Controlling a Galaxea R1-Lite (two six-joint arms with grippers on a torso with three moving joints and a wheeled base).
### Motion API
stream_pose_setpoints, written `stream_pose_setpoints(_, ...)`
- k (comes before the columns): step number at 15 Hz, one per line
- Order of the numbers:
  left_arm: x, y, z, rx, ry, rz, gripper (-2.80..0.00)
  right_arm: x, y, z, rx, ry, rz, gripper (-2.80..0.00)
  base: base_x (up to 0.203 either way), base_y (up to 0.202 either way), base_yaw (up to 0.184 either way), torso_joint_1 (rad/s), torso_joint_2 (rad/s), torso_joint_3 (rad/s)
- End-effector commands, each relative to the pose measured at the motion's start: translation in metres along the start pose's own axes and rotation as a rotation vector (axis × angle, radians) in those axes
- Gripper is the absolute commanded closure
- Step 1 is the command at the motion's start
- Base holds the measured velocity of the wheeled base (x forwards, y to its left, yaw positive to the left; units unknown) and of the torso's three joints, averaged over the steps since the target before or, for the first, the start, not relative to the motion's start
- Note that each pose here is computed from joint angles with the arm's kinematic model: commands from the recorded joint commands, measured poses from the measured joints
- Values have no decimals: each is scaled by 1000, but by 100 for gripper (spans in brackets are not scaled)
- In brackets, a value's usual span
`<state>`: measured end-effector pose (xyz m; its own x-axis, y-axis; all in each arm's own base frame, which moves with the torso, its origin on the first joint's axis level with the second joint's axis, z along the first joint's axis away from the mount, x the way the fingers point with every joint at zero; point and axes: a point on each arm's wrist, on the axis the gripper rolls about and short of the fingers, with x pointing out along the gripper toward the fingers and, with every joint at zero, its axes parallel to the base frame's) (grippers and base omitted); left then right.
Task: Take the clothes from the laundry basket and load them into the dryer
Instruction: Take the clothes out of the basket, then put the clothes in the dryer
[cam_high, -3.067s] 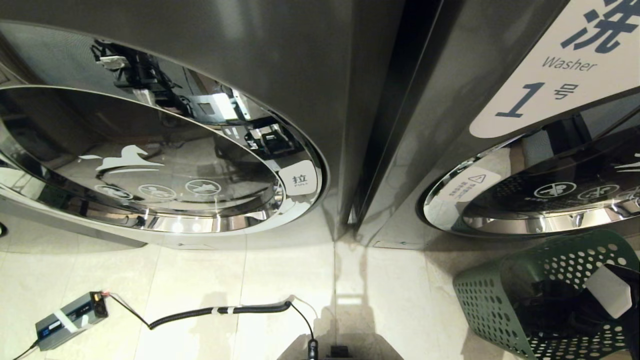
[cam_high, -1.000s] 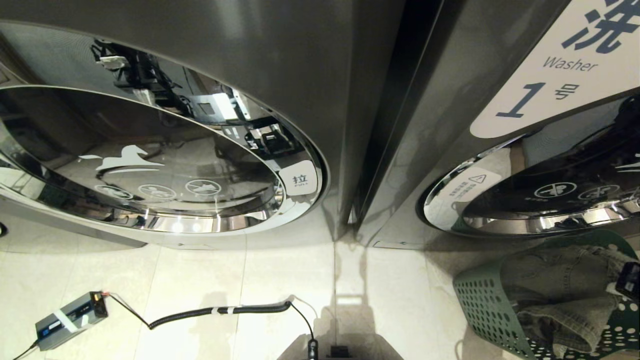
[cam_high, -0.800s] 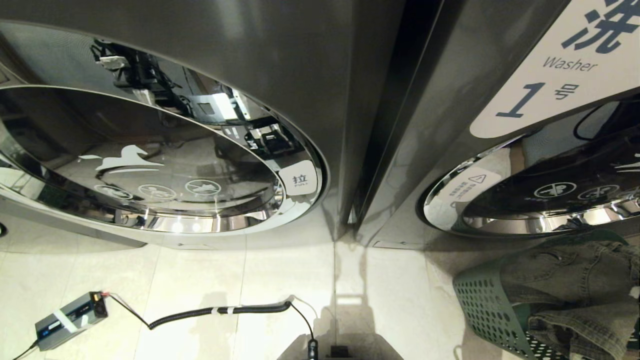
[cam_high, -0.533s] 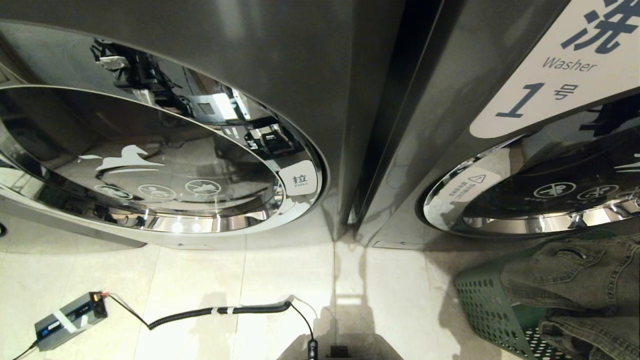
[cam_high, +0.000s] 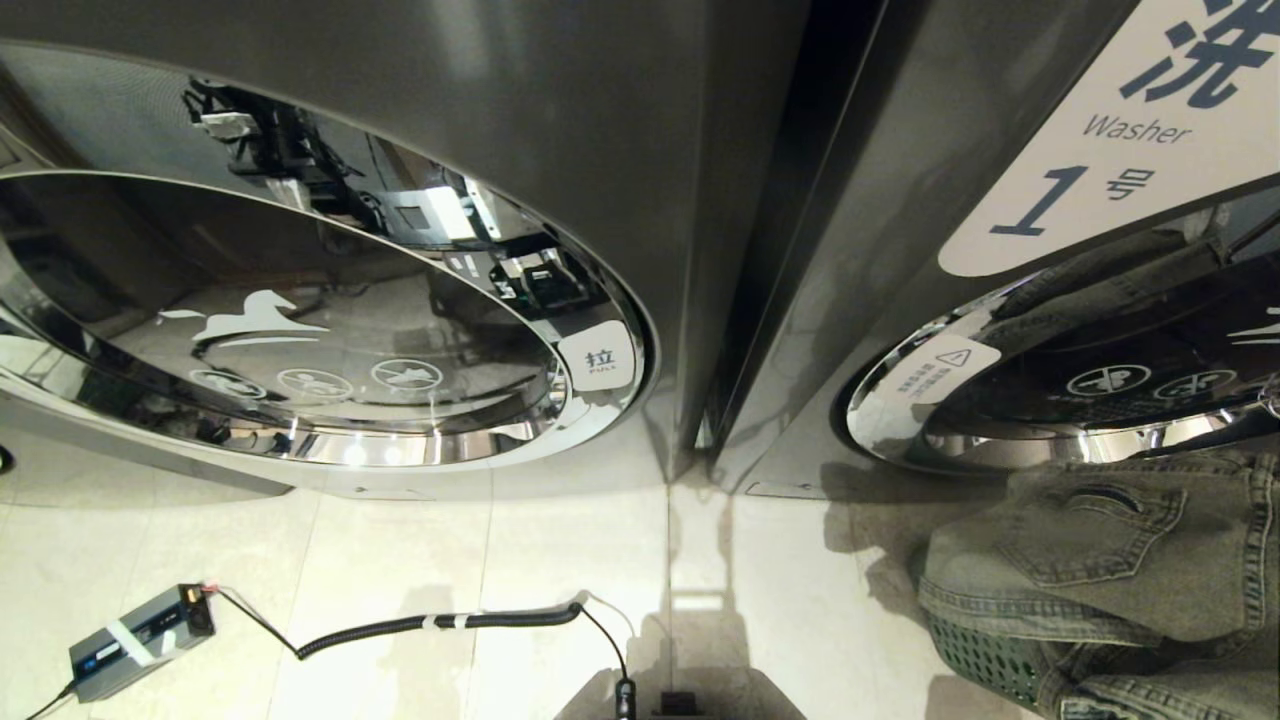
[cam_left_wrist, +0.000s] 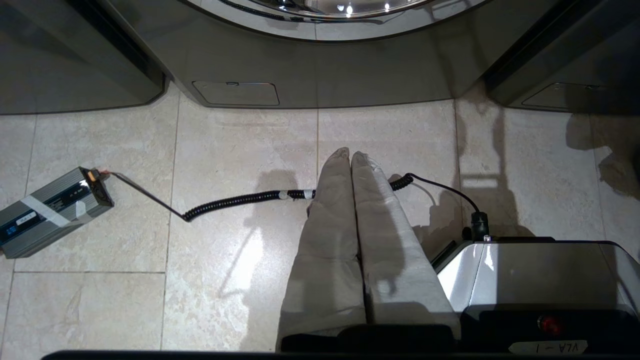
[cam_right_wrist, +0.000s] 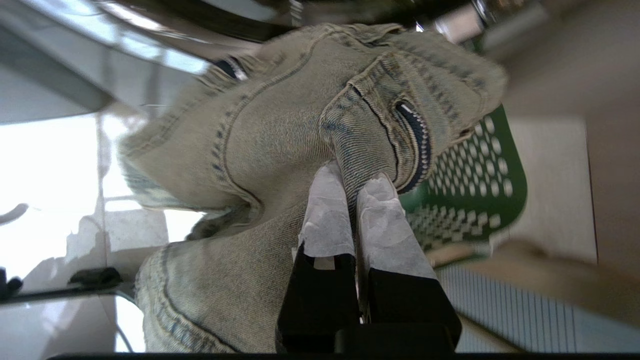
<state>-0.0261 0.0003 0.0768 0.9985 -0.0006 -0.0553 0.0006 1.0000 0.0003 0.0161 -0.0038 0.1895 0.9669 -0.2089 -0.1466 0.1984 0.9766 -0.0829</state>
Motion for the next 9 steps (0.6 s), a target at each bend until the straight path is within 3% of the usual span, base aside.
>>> stream_pose_setpoints(1, 0, 0, 0, 0, 0, 1, 0, -16, -2, -8, -22, -83, 69, 0, 0, 0, 0, 0, 0, 0)
stream_pose_setpoints(3, 0, 0, 0, 0, 0, 1, 0, -19, -3, -29, -44, -104, 121, 0, 0, 0, 0, 0, 0, 0)
stream_pose_setpoints(7, 0, 0, 0, 0, 0, 1, 0, -3, 3, -78, -50, -129, 112, 0, 0, 0, 0, 0, 0, 0)
stream_pose_setpoints(9, 0, 0, 0, 0, 0, 1, 0, 0, 5, -90, -58, -109, 119, 0, 0, 0, 0, 0, 0, 0)
